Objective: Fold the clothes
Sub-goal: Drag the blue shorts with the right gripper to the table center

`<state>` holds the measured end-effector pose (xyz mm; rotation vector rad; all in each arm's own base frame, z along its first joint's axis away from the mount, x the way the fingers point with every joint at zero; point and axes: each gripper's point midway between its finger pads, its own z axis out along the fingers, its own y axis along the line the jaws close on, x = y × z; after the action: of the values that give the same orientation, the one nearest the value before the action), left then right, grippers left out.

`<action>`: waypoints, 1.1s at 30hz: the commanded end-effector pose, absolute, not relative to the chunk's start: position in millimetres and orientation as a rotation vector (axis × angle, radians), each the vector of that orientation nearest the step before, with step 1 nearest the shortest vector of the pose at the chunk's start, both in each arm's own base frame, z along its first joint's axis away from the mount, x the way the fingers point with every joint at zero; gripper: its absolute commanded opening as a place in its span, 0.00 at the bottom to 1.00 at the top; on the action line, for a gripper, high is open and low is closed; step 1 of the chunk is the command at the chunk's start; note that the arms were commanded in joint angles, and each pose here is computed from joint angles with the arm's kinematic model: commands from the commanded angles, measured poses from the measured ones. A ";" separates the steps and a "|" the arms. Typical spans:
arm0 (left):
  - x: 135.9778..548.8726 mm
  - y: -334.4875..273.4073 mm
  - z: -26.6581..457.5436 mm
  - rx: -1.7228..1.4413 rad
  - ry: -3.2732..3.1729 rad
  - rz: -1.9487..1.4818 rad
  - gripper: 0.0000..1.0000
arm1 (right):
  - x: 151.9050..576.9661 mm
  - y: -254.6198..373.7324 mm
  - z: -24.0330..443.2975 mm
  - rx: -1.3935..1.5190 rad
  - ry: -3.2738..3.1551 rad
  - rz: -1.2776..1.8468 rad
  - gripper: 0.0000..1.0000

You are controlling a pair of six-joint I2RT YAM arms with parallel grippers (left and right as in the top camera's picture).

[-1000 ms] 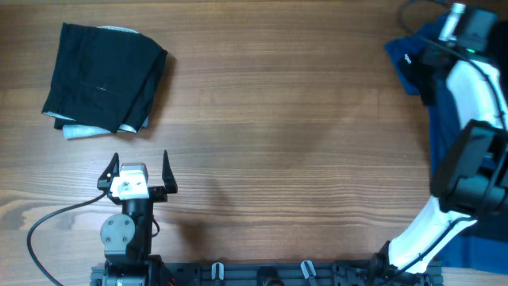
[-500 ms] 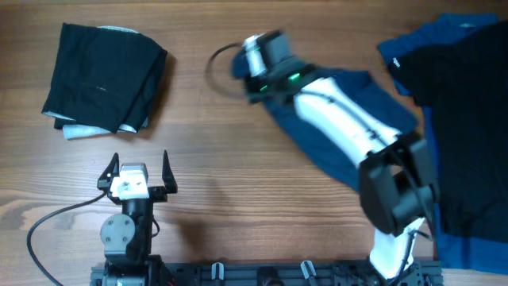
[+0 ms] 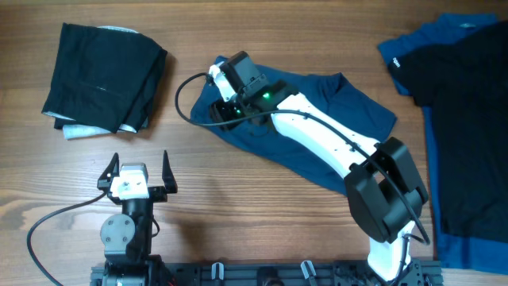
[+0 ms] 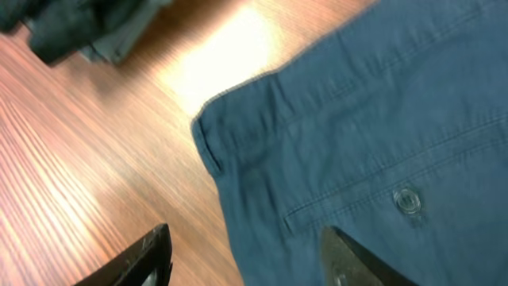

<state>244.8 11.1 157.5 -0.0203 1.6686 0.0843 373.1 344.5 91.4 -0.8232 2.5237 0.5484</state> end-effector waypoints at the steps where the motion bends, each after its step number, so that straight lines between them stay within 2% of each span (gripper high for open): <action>1: 244.9 10.4 156.8 -0.005 1.665 0.095 1.00 | 390.5 285.9 109.2 -0.590 2.631 0.500 0.60; 5: 244.9 10.4 156.8 -0.005 1.665 0.095 1.00 | 393.8 203.6 99.9 -0.354 2.820 0.405 0.58; 7: 244.9 10.4 156.8 -0.005 1.665 0.095 1.00 | 401.2 135.7 90.1 -0.153 2.907 0.263 0.58; 12: 244.9 10.4 156.8 -0.005 1.665 0.095 1.00 | 421.5 61.8 90.8 0.109 2.886 0.236 0.60; 13: 244.9 10.4 156.8 -0.005 1.665 0.095 1.00 | 424.3 48.1 91.1 0.154 2.877 0.229 0.64; 14: 244.9 10.4 156.8 -0.005 1.665 0.095 1.00 | 426.3 38.0 91.3 0.187 2.870 0.225 0.74; 16: 244.9 10.4 156.8 -0.005 1.665 0.095 1.00 | 427.7 24.5 91.5 0.232 2.862 0.219 0.88; 17: 244.9 10.4 156.8 -0.005 1.665 0.095 1.00 | 427.7 20.8 91.4 0.240 2.862 0.216 0.99; 22: 244.9 10.4 156.8 -0.005 1.665 0.095 1.00 | 425.1 -2.7 89.1 0.281 2.868 0.061 0.99; 33: 244.9 10.4 156.8 -0.005 1.665 0.095 1.00 | 428.4 -3.9 90.0 0.281 2.853 0.053 1.00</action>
<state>244.8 11.1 157.5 -0.0203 1.6686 0.0843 428.1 1.9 84.2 0.2718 2.8723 0.0884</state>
